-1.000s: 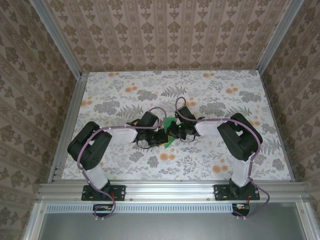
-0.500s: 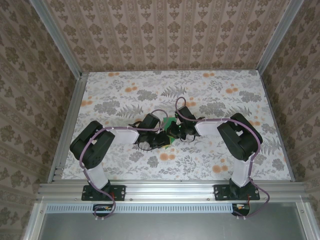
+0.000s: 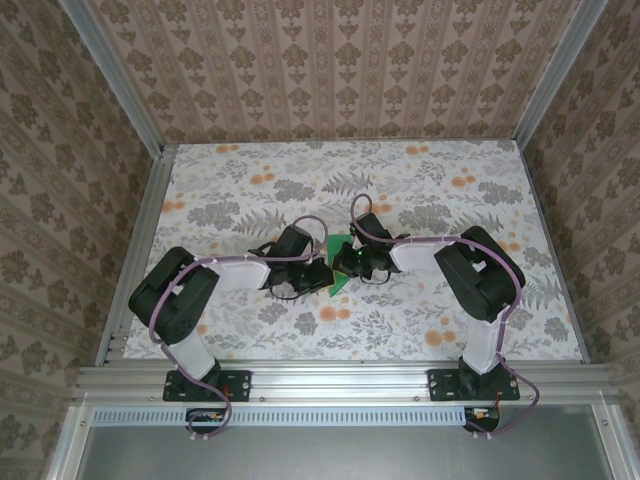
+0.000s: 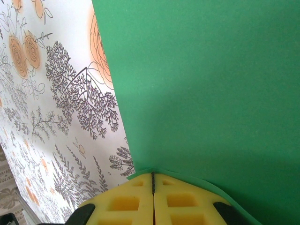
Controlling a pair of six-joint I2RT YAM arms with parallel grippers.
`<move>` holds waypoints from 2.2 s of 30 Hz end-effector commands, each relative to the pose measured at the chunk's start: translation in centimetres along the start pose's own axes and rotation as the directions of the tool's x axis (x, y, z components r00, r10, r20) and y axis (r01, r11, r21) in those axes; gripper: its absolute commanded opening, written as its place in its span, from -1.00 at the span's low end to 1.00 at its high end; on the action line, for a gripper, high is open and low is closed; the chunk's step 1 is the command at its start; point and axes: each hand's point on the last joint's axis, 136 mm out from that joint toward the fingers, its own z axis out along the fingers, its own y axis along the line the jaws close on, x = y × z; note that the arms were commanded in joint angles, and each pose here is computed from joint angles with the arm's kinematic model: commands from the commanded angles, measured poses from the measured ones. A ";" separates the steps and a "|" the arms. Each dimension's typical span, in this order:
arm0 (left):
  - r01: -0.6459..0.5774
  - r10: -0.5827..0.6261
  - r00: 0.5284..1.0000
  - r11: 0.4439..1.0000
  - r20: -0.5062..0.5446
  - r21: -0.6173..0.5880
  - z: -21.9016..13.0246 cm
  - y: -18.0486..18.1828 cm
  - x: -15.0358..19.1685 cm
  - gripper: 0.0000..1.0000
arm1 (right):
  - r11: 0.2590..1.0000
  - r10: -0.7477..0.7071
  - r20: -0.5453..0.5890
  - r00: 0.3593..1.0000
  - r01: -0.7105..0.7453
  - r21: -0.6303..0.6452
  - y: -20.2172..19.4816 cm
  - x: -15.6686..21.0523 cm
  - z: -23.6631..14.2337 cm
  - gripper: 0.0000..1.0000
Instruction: Fold a paper plane with a square sheet of paper (pick it up from the middle)
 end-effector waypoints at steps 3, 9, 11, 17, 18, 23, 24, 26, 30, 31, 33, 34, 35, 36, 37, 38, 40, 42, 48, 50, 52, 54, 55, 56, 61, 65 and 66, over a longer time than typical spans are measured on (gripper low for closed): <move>0.017 -0.017 1.000 1.000 0.008 -0.007 0.8 0.6 -0.6 -0.75 | 0.994 0.056 -0.043 0.997 -0.052 0.093 -3.4 1.4 0.9 -0.84; 0.029 -0.029 0.999 1.000 -0.030 -0.008 1.6 1.1 0.2 -0.76 | 0.994 0.056 -0.044 0.997 -0.051 0.093 -3.5 1.5 0.9 -0.83; 0.027 -0.027 0.999 1.000 -0.041 -0.005 1.7 1.0 0.4 -0.76 | 0.994 0.057 -0.043 0.997 -0.053 0.093 -3.5 1.4 0.9 -0.84; 0.013 -0.013 0.998 1.000 -0.065 -0.003 2.0 0.7 1.1 -0.76 | 0.994 0.060 -0.044 0.997 -0.055 0.096 -3.6 1.5 1.0 -0.84; 0.012 -0.013 0.998 1.000 -0.066 -0.005 1.9 0.8 1.2 -0.76 | 0.994 0.060 -0.045 0.997 -0.056 0.097 -3.7 1.5 1.0 -0.84; 0.001 -0.001 0.997 1.000 -0.074 -0.001 1.9 0.5 1.6 -0.77 | 0.993 0.063 -0.042 0.997 -0.059 0.099 -3.8 1.5 1.0 -0.84; -0.002 0.002 0.997 1.000 -0.074 0.001 1.8 0.4 1.6 -0.77 | 0.993 0.064 -0.042 0.997 -0.060 0.098 -3.7 1.5 1.0 -0.84; -0.009 0.010 0.997 1.000 -0.075 0.008 1.7 0.1 1.7 -0.77 | 0.993 0.065 -0.042 0.997 -0.061 0.100 -3.8 1.6 1.1 -0.84; -0.022 0.023 0.997 1.000 -0.077 0.015 1.4 -0.2 2.1 -0.77 | 0.993 0.068 -0.040 0.997 -0.064 0.103 -4.0 1.5 1.1 -0.84; -0.025 0.026 0.997 1.000 -0.077 0.018 1.3 -0.4 2.2 -0.77 | 0.992 0.070 -0.039 0.997 -0.065 0.104 -4.0 1.5 1.1 -0.84; -0.032 0.033 0.996 0.999 -0.083 0.020 1.4 -0.6 2.5 -0.77 | 0.992 0.072 -0.039 0.997 -0.067 0.104 -4.1 1.5 1.1 -0.84; -0.034 0.035 0.995 0.999 -0.089 0.020 1.5 -0.6 2.7 -0.77 | 0.992 0.074 -0.036 0.997 -0.069 0.103 -4.0 1.4 1.0 -0.84; -0.033 0.034 0.995 0.999 -0.095 0.016 1.6 -0.5 2.9 -0.77 | 0.992 0.074 -0.037 0.997 -0.070 0.105 -4.1 1.5 1.1 -0.83; -0.033 0.034 0.995 0.999 -0.097 0.014 1.6 -0.4 3.1 -0.78 | 0.992 0.076 -0.037 0.996 -0.071 0.106 -4.2 1.5 1.1 -0.84; -0.031 0.032 0.994 0.999 -0.102 0.011 1.7 -0.3 3.3 -0.78 | 0.992 0.079 -0.036 0.996 -0.075 0.105 -4.2 1.5 1.1 -0.84; -0.031 0.032 0.994 0.999 -0.104 0.009 1.7 -0.2 3.4 -0.78 | 0.992 0.080 -0.036 0.996 -0.075 0.105 -4.3 1.5 1.1 -0.84; -0.024 0.023 0.994 1.000 -0.105 -0.002 1.7 0.1 3.6 -0.77 | 0.992 0.082 -0.032 0.996 -0.078 0.101 -4.2 1.4 1.0 -0.84; -0.022 0.022 0.994 1.000 -0.105 -0.003 1.7 0.2 3.7 -0.78 | 0.992 0.082 -0.032 0.996 -0.078 0.096 -4.1 1.5 1.0 -0.84; -0.013 0.009 0.993 0.999 -0.118 -0.032 2.1 1.0 4.0 -0.78 | 0.996 0.072 -0.020 0.997 -0.071 0.058 -2.9 1.0 0.2 -0.83; -0.008 0.003 0.993 0.999 -0.117 -0.041 2.1 1.1 4.0 -0.79 | 0.997 0.066 -0.013 0.998 -0.066 0.043 -2.4 0.7 -0.2 -0.82; -0.003 -0.004 0.993 0.998 -0.117 -0.062 2.1 1.6 4.0 -0.80 | 0.998 0.059 -0.007 0.998 -0.058 0.033 -2.0 0.5 -0.6 -0.82; 0.000 -0.010 0.993 0.997 -0.120 -0.078 2.2 1.9 4.1 -0.81 | 0.998 0.052 -0.005 0.999 -0.052 0.025 -1.6 0.4 -0.9 -0.82; 0.003 -0.014 0.993 0.996 -0.120 -0.087 2.1 2.1 4.2 -0.82 | 0.999 0.051 -0.004 0.999 -0.051 0.020 -1.4 0.3 -1.0 -0.82; 0.002 -0.013 0.993 0.996 -0.119 -0.089 2.1 2.1 4.2 -0.82 | 0.999 0.048 -0.003 0.999 -0.048 0.015 -1.3 0.2 -1.2 -0.82; 0.012 -0.029 0.992 0.991 -0.122 -0.137 2.0 3.0 4.3 -0.83 | 1.000 0.022 0.006 1.000 -0.022 -0.015 0.0 -0.2 -2.3 -0.80; 0.021 -0.043 0.992 0.984 -0.122 -0.176 2.0 3.7 4.4 -0.84 | 1.000 0.004 0.036 0.999 -0.004 -0.019 0.4 -0.7 -3.9 -0.77; 0.022 -0.045 0.991 0.983 -0.123 -0.185 2.0 3.8 4.4 -0.84 | 1.000 0.001 0.042 0.999 0.000 -0.012 0.3 -0.8 -4.3 -0.76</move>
